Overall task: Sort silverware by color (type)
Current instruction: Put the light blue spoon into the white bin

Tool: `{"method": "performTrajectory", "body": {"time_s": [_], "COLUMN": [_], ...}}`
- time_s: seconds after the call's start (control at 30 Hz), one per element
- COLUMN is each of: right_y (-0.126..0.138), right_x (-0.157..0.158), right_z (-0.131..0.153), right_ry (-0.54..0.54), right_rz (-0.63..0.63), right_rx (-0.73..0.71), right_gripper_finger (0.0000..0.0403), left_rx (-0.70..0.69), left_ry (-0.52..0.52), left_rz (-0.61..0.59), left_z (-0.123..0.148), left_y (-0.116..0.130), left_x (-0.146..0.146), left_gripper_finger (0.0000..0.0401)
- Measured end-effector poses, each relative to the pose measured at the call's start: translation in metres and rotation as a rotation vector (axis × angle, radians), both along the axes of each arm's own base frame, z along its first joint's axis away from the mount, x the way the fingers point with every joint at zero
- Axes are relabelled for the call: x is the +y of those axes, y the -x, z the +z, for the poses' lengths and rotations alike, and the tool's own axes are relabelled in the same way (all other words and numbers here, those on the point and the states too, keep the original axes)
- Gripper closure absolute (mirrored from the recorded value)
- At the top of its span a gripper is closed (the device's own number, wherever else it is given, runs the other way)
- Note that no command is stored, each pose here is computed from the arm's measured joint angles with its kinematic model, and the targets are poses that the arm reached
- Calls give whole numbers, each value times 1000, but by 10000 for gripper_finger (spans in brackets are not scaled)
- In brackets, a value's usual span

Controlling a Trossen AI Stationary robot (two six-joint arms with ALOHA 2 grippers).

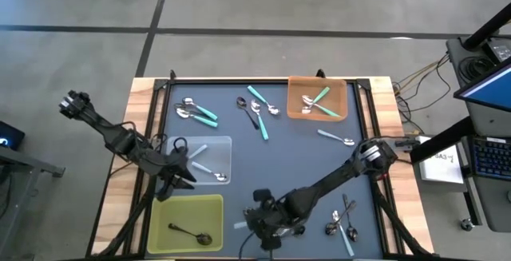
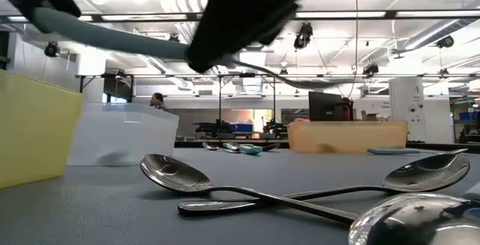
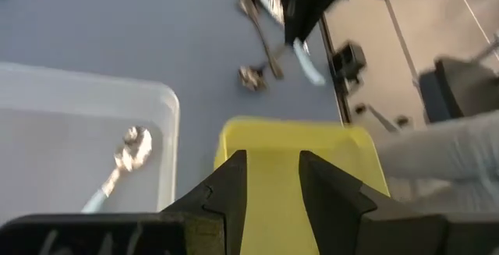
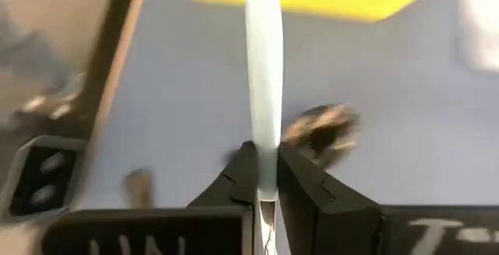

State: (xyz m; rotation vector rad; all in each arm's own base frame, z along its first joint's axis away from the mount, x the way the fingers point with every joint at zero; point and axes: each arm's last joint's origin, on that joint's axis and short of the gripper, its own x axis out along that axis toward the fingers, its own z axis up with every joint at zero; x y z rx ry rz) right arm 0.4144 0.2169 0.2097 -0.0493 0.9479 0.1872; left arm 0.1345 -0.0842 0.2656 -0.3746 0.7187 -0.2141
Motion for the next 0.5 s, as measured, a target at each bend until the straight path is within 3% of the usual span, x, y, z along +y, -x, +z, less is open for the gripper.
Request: {"method": "performTrajectory", "body": {"time_s": [0.27, 0.5], "right_y": [-11, -24], "right_x": [-56, -106], "right_z": [39, 52], "right_ry": [184, 258], "right_rz": [-274, -450], "right_rx": [-163, -236], "right_gripper_finger": [383, 383], "left_rx": [-141, -251], "left_ry": [-102, -87], "left_rz": [249, 374], "left_z": [1, 5], "left_y": [-18, -33], "left_x": [-2, -8], "left_gripper_finger": [300, 300]}}
